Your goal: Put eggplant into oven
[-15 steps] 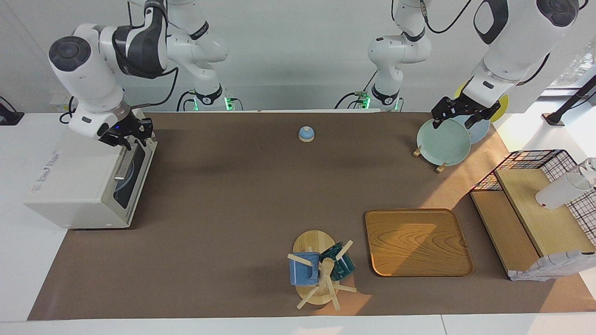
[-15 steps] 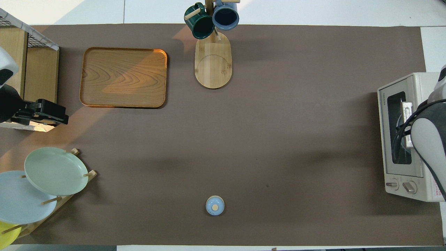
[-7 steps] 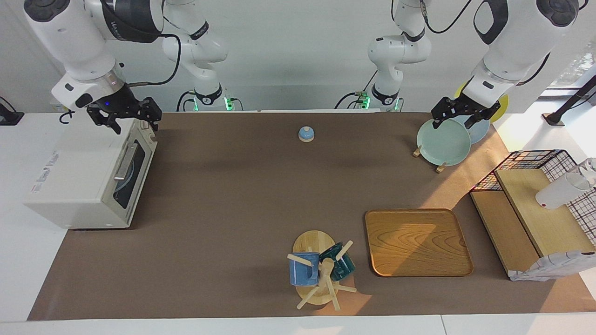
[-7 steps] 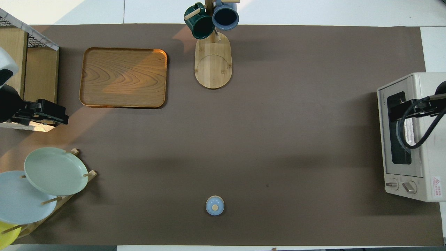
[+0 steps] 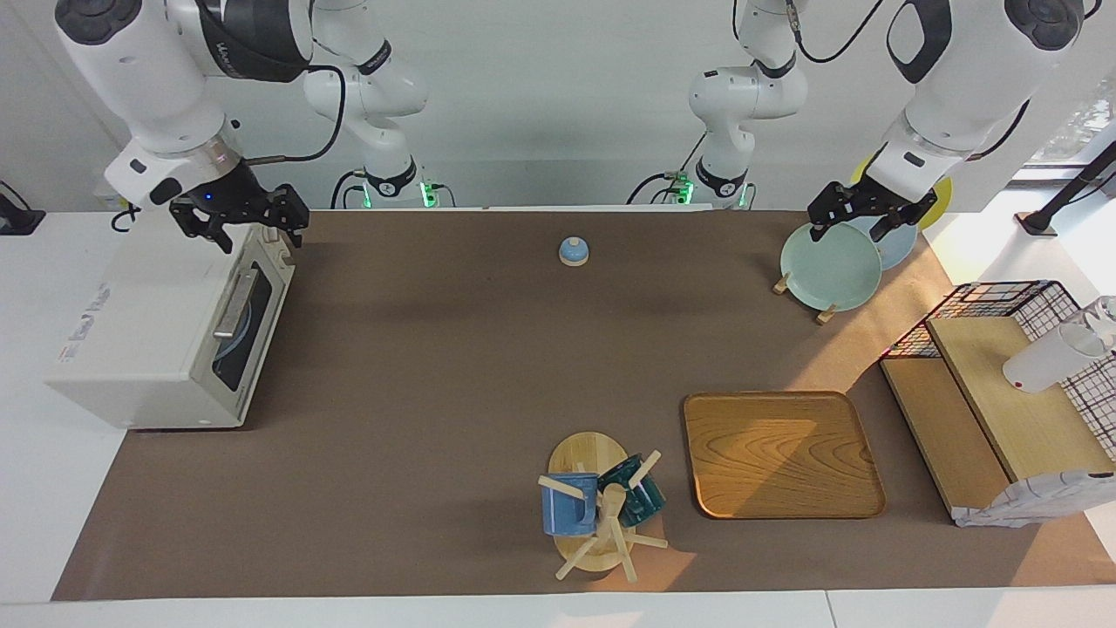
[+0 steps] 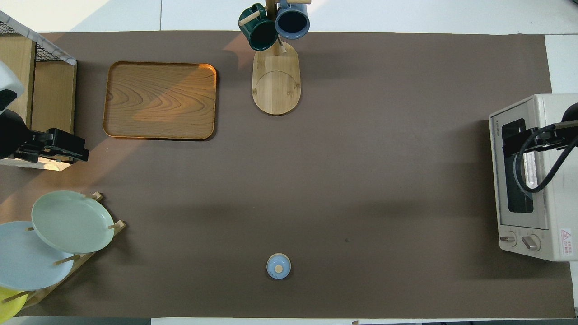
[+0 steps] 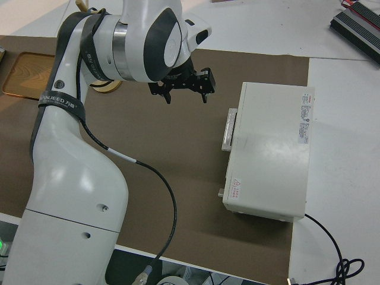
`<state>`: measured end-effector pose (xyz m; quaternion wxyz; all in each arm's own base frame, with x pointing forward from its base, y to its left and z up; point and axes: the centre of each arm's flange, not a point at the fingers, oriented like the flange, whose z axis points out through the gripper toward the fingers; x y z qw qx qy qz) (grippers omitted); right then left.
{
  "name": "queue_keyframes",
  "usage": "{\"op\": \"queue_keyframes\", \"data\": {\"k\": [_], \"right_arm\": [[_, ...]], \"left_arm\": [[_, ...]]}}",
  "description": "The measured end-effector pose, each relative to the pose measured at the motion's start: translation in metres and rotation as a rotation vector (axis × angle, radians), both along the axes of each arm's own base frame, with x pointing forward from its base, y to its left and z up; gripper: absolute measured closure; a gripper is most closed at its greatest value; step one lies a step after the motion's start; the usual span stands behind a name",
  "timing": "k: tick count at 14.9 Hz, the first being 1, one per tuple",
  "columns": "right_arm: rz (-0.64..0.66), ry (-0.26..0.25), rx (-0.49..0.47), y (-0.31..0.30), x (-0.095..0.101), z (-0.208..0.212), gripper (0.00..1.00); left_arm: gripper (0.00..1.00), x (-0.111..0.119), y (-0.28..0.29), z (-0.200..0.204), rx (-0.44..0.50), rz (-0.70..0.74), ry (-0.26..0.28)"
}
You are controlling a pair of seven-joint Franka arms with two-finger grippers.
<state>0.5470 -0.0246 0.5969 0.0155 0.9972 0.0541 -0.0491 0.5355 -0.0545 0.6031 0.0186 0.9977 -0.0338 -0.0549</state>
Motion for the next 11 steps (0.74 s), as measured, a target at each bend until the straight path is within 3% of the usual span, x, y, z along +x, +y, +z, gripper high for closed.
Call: {"op": "queue_keyframes", "data": {"k": [11], "right_arm": [[-0.031, -0.009, 0.0, -0.0051, 0.0002, 0.0037, 0.0]], "left_arm": [[0.0, 0.0, 0.0, 0.0, 0.0, 0.0, 0.0]]}}
